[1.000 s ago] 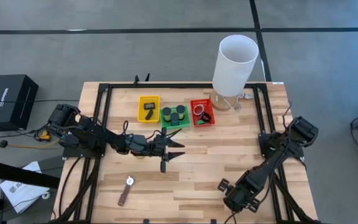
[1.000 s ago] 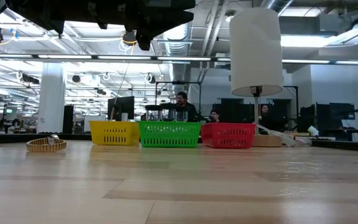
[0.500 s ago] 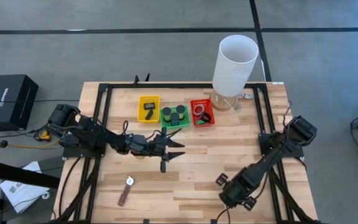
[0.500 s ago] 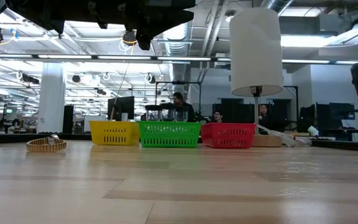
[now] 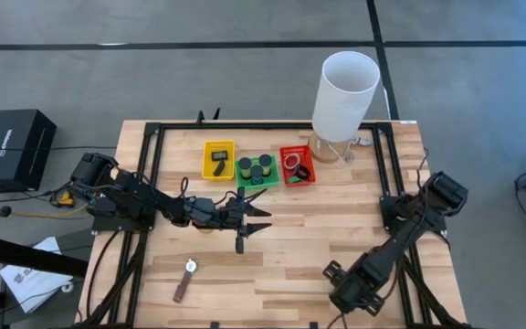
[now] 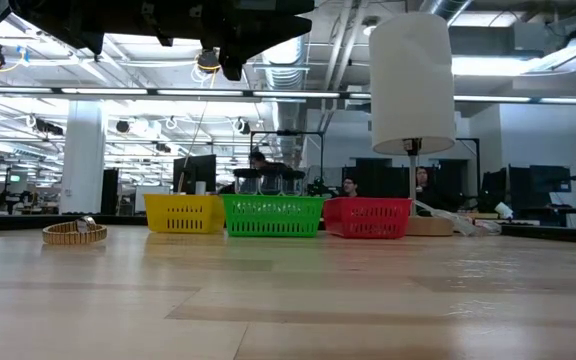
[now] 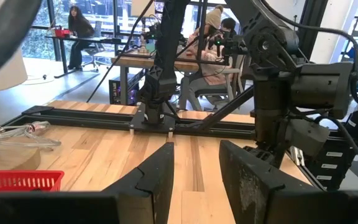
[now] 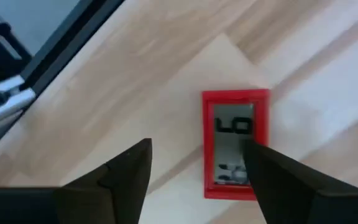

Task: Pick & Place Office items
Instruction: Put the red digital clock into the yellow basket

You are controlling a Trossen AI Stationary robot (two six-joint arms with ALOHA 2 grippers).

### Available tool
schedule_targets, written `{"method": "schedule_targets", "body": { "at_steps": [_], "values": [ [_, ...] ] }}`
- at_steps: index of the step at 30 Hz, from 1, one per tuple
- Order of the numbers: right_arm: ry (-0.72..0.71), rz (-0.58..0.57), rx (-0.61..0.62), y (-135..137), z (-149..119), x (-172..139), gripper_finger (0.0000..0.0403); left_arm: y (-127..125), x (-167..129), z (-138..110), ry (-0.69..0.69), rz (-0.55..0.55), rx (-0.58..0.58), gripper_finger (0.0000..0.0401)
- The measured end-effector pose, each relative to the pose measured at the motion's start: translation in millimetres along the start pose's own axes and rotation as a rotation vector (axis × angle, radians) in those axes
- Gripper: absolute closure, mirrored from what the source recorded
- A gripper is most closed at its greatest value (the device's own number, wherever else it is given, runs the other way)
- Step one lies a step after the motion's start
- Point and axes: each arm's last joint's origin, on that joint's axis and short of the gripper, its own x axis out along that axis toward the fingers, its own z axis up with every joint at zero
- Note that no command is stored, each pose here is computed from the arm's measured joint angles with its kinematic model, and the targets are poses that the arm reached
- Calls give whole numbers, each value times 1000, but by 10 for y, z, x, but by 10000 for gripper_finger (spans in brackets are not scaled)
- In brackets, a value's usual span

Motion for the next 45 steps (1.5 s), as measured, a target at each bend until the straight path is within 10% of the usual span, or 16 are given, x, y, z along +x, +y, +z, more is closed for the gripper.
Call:
{"method": "schedule_targets", "body": {
  "at_steps": [45],
  "values": [
    [1,-242,-31,-73,-139,133,159,-2,0,11,-11,-1,-4,280]
  ]
}}
